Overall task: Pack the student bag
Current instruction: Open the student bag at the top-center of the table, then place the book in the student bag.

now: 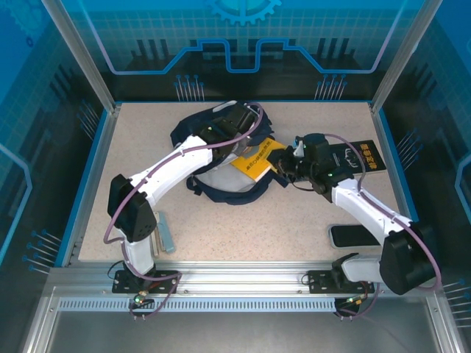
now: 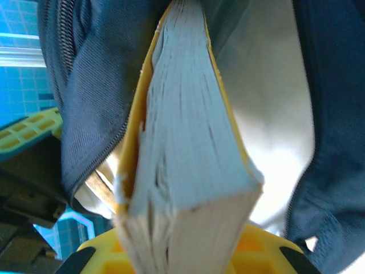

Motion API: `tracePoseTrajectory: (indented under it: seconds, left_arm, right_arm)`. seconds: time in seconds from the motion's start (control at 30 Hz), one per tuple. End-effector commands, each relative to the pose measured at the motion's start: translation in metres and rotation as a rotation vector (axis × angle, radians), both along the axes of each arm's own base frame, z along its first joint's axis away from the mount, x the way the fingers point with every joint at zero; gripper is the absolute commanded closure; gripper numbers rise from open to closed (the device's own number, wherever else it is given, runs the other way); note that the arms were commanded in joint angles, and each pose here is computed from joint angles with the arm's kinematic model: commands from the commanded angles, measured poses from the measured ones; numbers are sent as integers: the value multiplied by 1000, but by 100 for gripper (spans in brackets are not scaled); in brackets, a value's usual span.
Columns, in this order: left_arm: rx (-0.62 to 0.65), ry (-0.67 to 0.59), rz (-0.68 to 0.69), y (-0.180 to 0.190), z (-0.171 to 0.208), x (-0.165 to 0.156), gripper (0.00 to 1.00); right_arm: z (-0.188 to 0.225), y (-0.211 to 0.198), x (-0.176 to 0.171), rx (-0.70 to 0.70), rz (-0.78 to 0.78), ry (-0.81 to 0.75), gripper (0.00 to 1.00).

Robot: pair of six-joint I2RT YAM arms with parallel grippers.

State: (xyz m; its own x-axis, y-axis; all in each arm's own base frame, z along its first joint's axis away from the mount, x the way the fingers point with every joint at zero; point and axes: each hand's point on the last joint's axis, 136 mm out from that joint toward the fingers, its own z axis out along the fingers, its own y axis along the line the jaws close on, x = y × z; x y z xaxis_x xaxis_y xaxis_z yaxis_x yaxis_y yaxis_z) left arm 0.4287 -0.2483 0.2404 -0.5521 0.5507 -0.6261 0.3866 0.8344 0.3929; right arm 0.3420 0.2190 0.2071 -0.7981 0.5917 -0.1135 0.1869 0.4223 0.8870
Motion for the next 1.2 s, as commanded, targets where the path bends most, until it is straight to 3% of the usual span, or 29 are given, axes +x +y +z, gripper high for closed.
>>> tracePoseTrajectory:
  seconds: [0.0,0.27,0.43,0.7,1.17]
  left_arm:
    - [-144,-139,23,-4,62,-3,100]
    - [-193,-151,56,-3,70,-2,100]
    - [-211,-142,62,-6,67,-1,100]
    - [-205,-119,61,-7,63,-2,100]
    - [-232,-123,65,-6,71,-5,100]
  right_arm:
    - [36,17,24,64,-34,-130,96]
    - [-6,28,70,-22,-168,-174,97]
    - [-29,42,82,-23,-146,-177,97]
    - [3,54,85,117,-126,-309,95]
    - [-41,79,118,133,-208,-189,92]
